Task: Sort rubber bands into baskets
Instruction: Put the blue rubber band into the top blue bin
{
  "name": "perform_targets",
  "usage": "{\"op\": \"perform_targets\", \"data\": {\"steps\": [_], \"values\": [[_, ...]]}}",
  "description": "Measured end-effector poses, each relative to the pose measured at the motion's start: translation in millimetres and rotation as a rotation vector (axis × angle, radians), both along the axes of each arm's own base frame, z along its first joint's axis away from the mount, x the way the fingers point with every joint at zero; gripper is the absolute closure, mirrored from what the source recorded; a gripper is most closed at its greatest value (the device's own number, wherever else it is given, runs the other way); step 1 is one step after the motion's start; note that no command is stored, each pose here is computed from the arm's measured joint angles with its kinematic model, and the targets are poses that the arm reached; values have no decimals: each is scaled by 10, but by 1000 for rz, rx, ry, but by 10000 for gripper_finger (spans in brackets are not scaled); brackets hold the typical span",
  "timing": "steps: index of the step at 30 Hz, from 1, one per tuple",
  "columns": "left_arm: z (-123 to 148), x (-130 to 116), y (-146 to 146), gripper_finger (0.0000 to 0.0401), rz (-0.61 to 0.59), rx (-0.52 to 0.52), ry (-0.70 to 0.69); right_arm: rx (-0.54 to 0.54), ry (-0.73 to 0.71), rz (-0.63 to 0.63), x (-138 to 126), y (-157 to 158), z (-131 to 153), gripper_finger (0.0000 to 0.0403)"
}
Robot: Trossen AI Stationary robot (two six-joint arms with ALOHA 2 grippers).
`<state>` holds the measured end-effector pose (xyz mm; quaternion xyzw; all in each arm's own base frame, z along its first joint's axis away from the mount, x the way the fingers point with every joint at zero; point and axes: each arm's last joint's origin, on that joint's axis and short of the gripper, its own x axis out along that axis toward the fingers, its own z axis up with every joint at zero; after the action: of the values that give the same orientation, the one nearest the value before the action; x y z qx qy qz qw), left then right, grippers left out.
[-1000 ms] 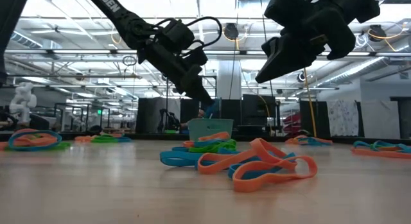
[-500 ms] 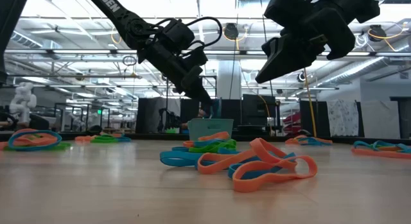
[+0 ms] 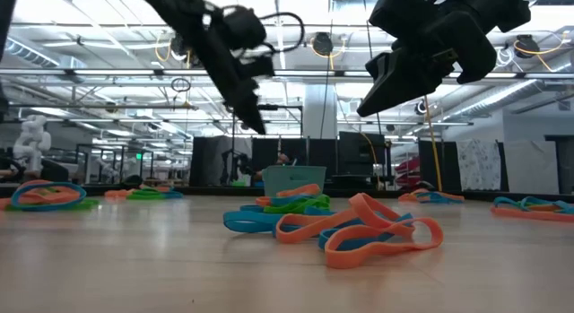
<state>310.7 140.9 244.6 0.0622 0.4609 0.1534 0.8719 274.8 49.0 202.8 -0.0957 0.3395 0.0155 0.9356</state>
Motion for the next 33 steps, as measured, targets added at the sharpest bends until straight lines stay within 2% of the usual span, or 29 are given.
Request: {"op": "perform_targets", "data": {"steps": [3, 6, 12, 16, 18, 22, 25, 29, 33], "values": [[214, -243, -65, 255, 26, 59, 148, -1, 1, 1, 0, 0, 0, 403], [407, -496, -100, 255, 43, 94, 230, -1, 1, 1, -1, 0, -1, 403], [491, -889, 171, 255, 177, -27, 245, -2, -3, 2, 2, 0, 3, 403], [341, -1047, 526, 255, 256, -103, 277, 0, -4, 1, 2, 0, 4, 403], [225, -1098, 680, 255, 255, -117, 329, 0, -4, 0, 2, 0, 4, 403], [-26, -1097, 831, 255, 81, -120, 485, 1, -4, 0, 2, 0, 4, 403], [-179, -1058, 884, 255, -5, -136, 548, 1, -4, 0, 2, 0, 4, 403], [-373, -1031, 943, 255, -62, -180, 614, 1, -4, 0, 2, 0, 4, 403], [-530, -999, 1005, 255, -66, -191, 660, 1, -4, 0, 2, 0, 4, 403]]}}
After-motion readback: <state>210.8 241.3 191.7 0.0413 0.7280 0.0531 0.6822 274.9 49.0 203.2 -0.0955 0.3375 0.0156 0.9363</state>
